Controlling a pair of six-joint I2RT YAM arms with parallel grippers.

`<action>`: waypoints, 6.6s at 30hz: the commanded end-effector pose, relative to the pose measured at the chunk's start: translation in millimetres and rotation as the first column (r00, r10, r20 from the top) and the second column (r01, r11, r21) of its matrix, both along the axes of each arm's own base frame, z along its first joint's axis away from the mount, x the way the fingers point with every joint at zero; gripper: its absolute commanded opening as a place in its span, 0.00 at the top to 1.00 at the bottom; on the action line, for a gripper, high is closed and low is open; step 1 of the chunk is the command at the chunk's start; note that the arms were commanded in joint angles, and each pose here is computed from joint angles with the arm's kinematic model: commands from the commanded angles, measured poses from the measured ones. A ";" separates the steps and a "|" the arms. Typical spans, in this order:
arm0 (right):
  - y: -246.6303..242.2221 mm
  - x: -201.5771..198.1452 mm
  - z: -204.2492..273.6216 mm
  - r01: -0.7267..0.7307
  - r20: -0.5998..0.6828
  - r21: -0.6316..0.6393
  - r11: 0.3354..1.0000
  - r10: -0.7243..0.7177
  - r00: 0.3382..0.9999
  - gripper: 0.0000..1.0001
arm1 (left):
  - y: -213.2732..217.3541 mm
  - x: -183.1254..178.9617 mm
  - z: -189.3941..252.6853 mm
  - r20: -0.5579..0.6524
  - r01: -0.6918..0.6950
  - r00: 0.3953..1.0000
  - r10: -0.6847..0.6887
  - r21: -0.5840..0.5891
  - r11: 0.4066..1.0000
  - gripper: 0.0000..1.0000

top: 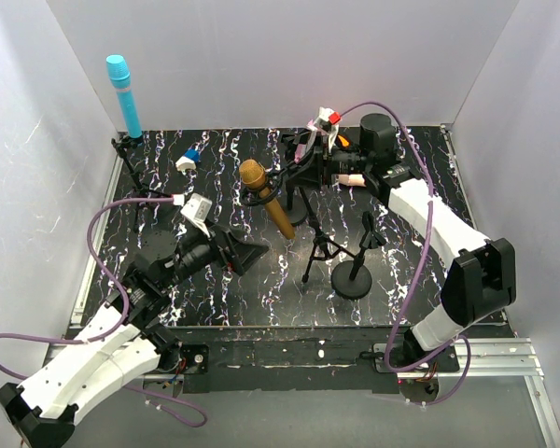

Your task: Attach the microphones to the stand

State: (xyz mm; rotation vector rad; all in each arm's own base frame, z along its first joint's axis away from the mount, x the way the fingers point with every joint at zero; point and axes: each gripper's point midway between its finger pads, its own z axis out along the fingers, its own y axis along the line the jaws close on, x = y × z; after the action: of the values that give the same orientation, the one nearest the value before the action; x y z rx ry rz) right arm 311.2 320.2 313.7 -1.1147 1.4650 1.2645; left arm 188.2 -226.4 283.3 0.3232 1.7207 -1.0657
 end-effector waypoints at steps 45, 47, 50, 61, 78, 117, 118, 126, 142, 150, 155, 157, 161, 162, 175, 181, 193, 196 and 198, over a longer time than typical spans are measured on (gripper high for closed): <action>-19.4 -16.1 19.8 0.098 0.060 0.088 0.991 -0.103 0.993 0.99 | -150.4 115.5 -37.4 0.053 -0.564 0.826 0.562 0.090 0.821 0.50; -21.1 -16.7 22.5 0.093 0.063 0.092 0.991 -0.099 0.993 0.99 | -151.6 115.9 -35.0 0.055 -0.549 0.836 0.546 0.079 0.832 0.51; -22.2 -18.1 24.1 0.087 0.064 0.093 0.992 -0.093 0.994 0.99 | -153.1 117.5 -33.4 0.055 -0.520 0.854 0.518 0.073 0.851 0.59; -31.0 -34.9 22.6 -0.005 0.081 0.095 0.995 -0.003 0.997 0.99 | -144.2 125.7 -22.7 0.041 -0.460 0.888 0.458 0.046 0.887 0.96; -50.1 -49.4 40.7 -0.041 0.141 0.050 0.998 0.034 0.989 0.20 | -151.3 127.1 31.6 0.178 -0.326 0.929 0.323 -0.012 0.945 1.00; -173.7 -83.8 39.5 0.214 0.112 0.008 0.977 -0.214 0.970 0.14 | -65.4 119.6 97.5 0.494 -0.266 0.859 0.133 0.210 0.941 1.00; -174.0 -84.5 36.8 0.215 0.108 0.007 0.976 -0.215 0.971 0.14 | -54.2 117.1 92.8 0.492 -0.283 0.859 0.141 0.228 0.932 1.00; -176.1 -86.4 13.3 0.225 0.067 0.000 0.974 -0.224 0.972 0.14 | 58.0 104.6 47.1 0.509 -0.491 0.815 0.279 0.349 0.798 1.00; -179.4 -89.2 -17.8 0.225 0.001 0.009 0.974 -0.225 0.974 0.13 | 178.7 166.7 1.7 0.564 -0.753 0.616 0.551 0.215 0.622 1.00; -182.6 -89.7 -24.8 0.228 -0.017 0.022 0.973 -0.228 0.974 0.13 | 218.5 186.3 -9.7 0.566 -0.741 0.624 0.538 0.211 0.638 1.00; -184.0 -90.9 -29.4 0.226 -0.036 0.032 0.974 -0.225 0.974 0.13 | 231.6 192.3 -27.9 0.573 -0.727 0.648 0.502 0.269 0.632 1.00; -184.1 -91.7 -31.3 0.221 -0.048 0.038 0.974 -0.219 0.974 0.13 | 231.5 194.0 -35.2 0.573 -0.721 0.658 0.489 0.290 0.630 1.00; -185.4 -92.7 -34.0 0.219 -0.061 0.048 0.975 -0.216 0.975 0.13 | 233.1 193.5 -51.1 0.561 -0.716 0.670 0.487 0.315 0.623 1.00; -185.4 -93.3 -34.5 0.217 -0.065 0.050 0.975 -0.214 0.975 0.13 | 234.3 193.0 -54.2 0.557 -0.720 0.669 0.493 0.317 0.618 1.00; -187.1 -95.3 -32.9 0.208 -0.064 0.067 0.976 -0.204 0.977 0.13 | 246.5 179.2 -72.5 0.496 -0.768 0.631 0.596 0.290 0.571 0.66; -187.7 -95.7 -32.7 0.208 -0.065 0.070 0.976 -0.203 0.977 0.13 | 250.3 178.5 -72.9 0.481 -0.775 0.626 0.614 0.298 0.557 0.53; -188.9 -96.0 -31.9 0.206 -0.059 0.075 0.976 -0.201 0.978 0.13 | 257.7 156.6 -73.1 0.331 -0.797 0.603 0.726 0.297 0.526 0.04; -189.6 -95.4 -31.3 0.208 -0.056 0.075 0.975 -0.204 0.977 0.13 | 251.5 150.6 -71.7 0.294 -0.779 0.625 0.723 0.296 0.552 0.02; -189.9 -95.3 -30.2 0.208 -0.053 0.076 0.975 -0.205 0.977 0.13 | 246.8 148.1 -72.6 0.274 -0.763 0.644 0.714 0.301 0.572 0.02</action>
State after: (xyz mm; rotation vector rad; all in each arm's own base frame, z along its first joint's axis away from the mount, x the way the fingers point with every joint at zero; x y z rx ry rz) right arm 220.6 130.0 278.3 -0.8377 1.5427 1.1942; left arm 342.4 25.4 202.4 -0.0829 1.6633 -0.0130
